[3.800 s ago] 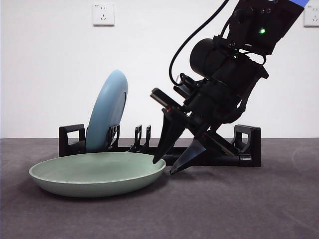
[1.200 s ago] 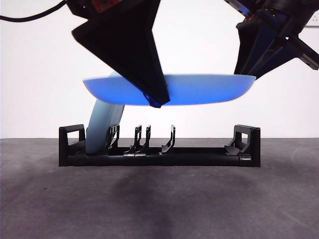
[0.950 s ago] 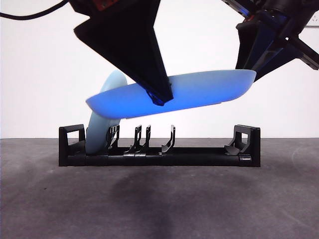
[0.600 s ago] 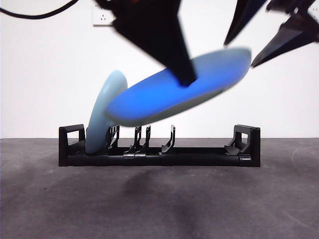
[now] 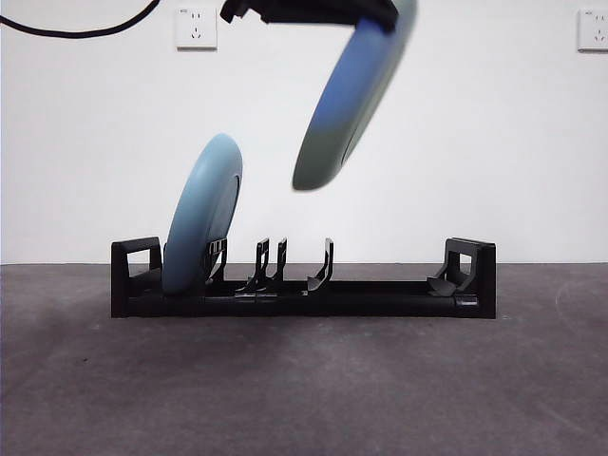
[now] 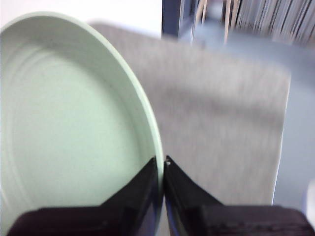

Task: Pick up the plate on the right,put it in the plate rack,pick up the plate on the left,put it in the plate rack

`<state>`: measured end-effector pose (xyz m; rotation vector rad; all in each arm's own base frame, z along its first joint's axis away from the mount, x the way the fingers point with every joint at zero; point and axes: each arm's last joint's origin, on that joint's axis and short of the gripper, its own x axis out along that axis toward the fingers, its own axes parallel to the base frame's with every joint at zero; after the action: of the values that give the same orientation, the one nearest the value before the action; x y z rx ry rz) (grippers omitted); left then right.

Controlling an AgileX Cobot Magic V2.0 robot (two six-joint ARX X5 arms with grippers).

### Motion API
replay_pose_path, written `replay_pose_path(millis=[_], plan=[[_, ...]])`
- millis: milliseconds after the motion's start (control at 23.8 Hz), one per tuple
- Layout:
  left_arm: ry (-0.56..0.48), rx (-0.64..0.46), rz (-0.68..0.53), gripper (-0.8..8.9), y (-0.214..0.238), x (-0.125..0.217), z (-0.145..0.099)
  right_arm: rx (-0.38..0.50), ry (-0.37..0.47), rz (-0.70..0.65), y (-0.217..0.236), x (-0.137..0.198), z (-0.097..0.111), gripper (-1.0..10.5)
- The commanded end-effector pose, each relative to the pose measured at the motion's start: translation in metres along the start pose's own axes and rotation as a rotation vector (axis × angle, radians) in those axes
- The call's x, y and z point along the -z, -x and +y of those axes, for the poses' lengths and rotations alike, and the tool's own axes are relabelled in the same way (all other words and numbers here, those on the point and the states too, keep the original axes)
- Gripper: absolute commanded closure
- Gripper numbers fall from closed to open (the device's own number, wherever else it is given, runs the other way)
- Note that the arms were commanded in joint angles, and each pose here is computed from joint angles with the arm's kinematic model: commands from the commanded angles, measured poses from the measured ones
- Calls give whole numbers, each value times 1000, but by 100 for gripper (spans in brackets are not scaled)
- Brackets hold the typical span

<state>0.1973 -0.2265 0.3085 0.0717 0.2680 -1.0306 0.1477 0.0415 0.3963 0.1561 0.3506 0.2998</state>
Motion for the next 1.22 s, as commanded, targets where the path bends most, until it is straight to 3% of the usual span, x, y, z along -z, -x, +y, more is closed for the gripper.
replay_pose_path(millis=[42, 252, 503, 839, 1217], plan=[[117, 17, -118, 822, 3, -11, 16, 6, 15, 5, 1, 2, -1, 604], [255, 27, -225, 822, 1, -15, 44, 7, 14, 18, 1, 3, -1, 604], [383, 9, -273, 822, -17, -3, 73, 8, 13, 27, -1, 4, -1, 604], [414, -46, -236, 822, -37, 3, 104, 11, 24, 45, -6, 5, -2, 604], [440, -67, -165, 822, -55, 7, 123, 17, 43, 79, -17, 6, -3, 604]])
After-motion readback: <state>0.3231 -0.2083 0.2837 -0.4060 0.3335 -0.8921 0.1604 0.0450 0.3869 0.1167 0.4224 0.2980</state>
